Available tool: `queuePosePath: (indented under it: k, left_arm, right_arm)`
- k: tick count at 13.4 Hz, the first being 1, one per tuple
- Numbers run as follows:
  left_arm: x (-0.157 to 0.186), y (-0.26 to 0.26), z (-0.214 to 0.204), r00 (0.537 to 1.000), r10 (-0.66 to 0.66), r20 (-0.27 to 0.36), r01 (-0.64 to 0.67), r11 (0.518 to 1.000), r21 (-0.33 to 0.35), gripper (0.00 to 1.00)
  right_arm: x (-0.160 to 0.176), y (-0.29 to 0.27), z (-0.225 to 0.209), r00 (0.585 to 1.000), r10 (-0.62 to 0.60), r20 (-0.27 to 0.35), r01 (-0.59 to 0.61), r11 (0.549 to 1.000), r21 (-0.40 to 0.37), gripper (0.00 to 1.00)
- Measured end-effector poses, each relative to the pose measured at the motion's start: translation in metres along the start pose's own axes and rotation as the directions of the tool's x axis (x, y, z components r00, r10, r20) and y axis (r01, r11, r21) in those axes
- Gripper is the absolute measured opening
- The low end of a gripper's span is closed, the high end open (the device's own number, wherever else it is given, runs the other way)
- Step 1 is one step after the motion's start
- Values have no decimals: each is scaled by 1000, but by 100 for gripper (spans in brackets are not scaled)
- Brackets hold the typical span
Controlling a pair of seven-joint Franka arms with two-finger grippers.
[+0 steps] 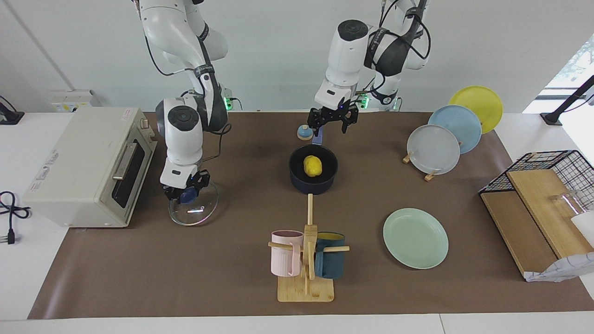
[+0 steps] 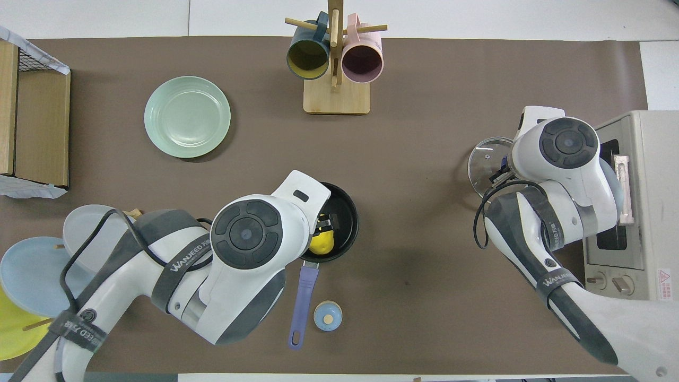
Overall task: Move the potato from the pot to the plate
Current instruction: 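Set the lid by the toaster while the left gripper reaches the pot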
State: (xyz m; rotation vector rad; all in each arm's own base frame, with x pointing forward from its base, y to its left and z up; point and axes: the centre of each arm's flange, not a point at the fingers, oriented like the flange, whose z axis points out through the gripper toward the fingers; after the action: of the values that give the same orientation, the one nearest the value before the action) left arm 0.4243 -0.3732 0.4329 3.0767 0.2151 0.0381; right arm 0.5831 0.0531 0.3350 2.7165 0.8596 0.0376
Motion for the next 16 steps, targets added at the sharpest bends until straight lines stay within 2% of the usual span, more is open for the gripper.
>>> queuePosePath:
  k: [3,6,8,9,10,13,16]
  left_arm:
    - [6,7,29,1000,-19,9,19,1000,11,100]
    - [-2,19,49,1000,-11,19,11,1000,21,100]
    - [-3,23,63,1000,-8,25,8,1000,28,100]
    - [-3,24,71,1000,-9,29,8,999,32,100]
    - [-2,24,80,999,-9,35,8,999,40,100]
    - [-5,27,99,999,7,50,-10,998,56,100]
    - [-9,31,104,998,41,54,-44,997,57,100]
  right_arm:
    - [7,-2,9,997,-71,-30,69,996,-64,59]
    - [8,-1,18,996,-75,-39,73,995,-67,59]
    - [7,2,18,997,-71,-38,68,995,-66,75]
    - [7,3,17,997,-63,-39,60,996,-63,88]
    - [7,4,15,998,-44,-40,42,998,-50,99]
    - [6,9,-17,997,80,-8,-79,995,62,100]
    - [-6,22,-90,980,198,30,-200,960,197,100]
